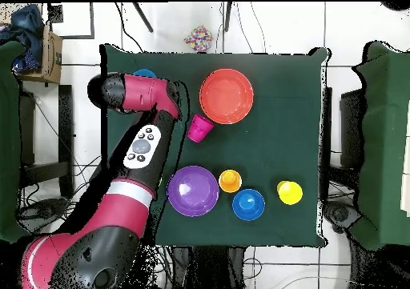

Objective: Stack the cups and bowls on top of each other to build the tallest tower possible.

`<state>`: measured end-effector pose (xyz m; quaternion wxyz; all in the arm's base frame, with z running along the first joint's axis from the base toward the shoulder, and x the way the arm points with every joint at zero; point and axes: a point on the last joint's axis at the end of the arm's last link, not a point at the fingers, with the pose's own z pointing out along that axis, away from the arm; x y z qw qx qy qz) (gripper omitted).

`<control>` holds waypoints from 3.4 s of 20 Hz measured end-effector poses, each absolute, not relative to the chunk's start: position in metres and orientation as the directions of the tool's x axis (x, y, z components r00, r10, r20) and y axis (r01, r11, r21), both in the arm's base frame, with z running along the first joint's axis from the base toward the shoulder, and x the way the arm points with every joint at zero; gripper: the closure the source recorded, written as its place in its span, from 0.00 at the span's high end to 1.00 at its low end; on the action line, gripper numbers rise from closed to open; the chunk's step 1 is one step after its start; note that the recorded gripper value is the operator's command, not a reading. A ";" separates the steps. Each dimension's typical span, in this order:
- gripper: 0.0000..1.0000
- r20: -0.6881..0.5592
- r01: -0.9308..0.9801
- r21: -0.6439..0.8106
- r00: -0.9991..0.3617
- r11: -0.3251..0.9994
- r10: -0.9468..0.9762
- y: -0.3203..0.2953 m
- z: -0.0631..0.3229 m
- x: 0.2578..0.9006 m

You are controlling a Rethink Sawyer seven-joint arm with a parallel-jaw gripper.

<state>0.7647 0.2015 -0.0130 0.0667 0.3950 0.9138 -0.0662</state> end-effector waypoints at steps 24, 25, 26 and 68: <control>0.00 -0.212 0.765 0.022 -0.625 0.643 0.751 0.193 0.091 0.781; 0.00 -0.211 0.769 0.020 -0.622 0.639 0.754 0.191 0.092 0.779; 0.00 -0.210 0.770 0.019 -0.620 0.637 0.756 0.190 0.093 0.778; 0.00 0.012 0.921 0.111 -0.377 0.374 0.926 0.108 0.086 0.712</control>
